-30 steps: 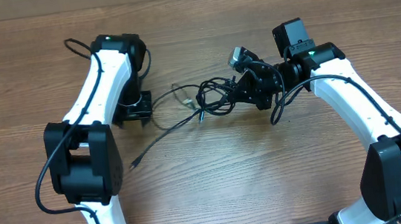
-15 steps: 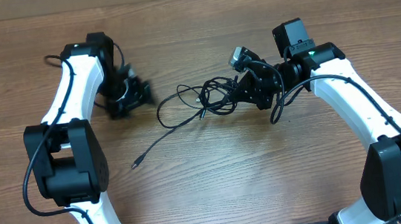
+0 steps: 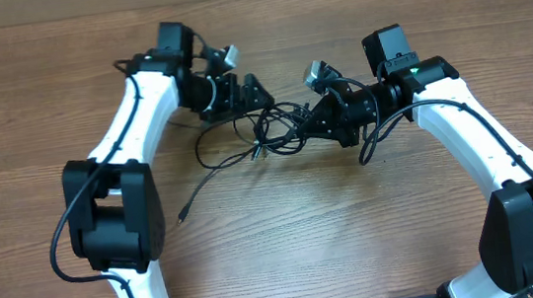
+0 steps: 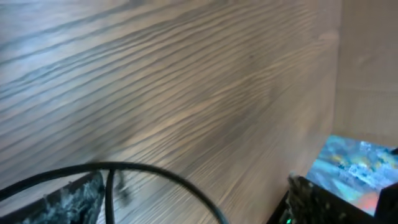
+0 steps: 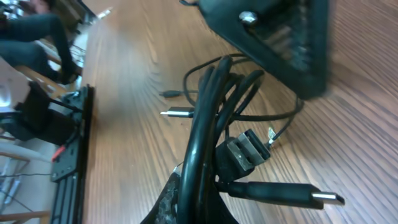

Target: Untangle cables

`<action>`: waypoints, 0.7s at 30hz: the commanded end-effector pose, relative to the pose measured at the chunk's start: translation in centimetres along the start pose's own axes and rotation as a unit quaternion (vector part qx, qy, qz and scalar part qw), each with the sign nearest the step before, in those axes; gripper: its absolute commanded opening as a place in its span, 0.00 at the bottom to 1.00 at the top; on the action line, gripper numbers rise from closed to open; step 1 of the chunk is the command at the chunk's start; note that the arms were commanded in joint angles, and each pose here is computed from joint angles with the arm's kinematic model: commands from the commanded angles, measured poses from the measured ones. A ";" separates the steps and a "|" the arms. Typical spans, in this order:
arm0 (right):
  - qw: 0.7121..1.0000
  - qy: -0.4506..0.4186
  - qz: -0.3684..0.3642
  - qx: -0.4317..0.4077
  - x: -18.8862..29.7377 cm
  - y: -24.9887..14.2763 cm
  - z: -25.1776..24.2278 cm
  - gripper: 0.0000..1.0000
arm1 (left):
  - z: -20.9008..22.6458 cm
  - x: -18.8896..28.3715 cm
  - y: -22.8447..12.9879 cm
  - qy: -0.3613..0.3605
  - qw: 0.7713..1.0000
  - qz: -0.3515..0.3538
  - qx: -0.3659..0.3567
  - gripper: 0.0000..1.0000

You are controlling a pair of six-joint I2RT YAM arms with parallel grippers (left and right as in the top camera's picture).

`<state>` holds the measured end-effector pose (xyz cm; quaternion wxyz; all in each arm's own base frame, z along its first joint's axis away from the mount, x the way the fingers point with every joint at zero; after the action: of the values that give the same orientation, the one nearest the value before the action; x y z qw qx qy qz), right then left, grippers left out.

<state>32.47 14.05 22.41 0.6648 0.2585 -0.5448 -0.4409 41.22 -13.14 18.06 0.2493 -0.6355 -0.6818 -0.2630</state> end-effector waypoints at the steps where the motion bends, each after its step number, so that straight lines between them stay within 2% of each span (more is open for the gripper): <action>1: 0.999 0.014 -0.031 0.011 0.6 1.0 0.2 0.04 | -0.5 0.1 0.3 -0.037 0.993 0.004 0.108 0.91; 4: 0.999 0.014 -0.031 0.011 0.6 1.0 0.2 0.04 | -1.3 0.1 0.4 -0.076 0.989 0.018 0.126 0.92; 10: 0.999 0.012 -0.032 0.014 0.6 1.0 0.1 0.04 | -2.0 -1.0 -0.5 -0.070 0.987 0.040 0.142 0.91; 13: 0.999 0.005 -0.038 0.018 0.8 1.3 -0.2 0.04 | -2.4 -1.9 -1.0 -0.051 0.986 0.046 0.154 0.84; 16: 0.999 -0.005 -0.051 -0.014 1.5 1.9 -0.7 0.04 | -2.6 -2.7 -1.3 -0.030 0.982 0.045 0.182 0.78; 21: 0.993 0.030 -0.115 -0.008 3.3 3.4 -0.5 0.04 | -2.8 -3.7 -1.5 0.019 0.973 0.020 0.229 0.77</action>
<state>33.42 13.09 23.43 0.6518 0.2661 -0.5154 -0.4886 40.02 -17.47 18.41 0.3573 -0.6097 -0.6983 -0.1137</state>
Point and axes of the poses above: each gripper's point midway between its finger pads, its own x axis back along the fingers, its own z axis along the line the jaws close on, y = z × x, the point moved 10 cm from there along x, back along the fingers, and after that the axes turned 10 degrees about x, right-handed, at the moved point
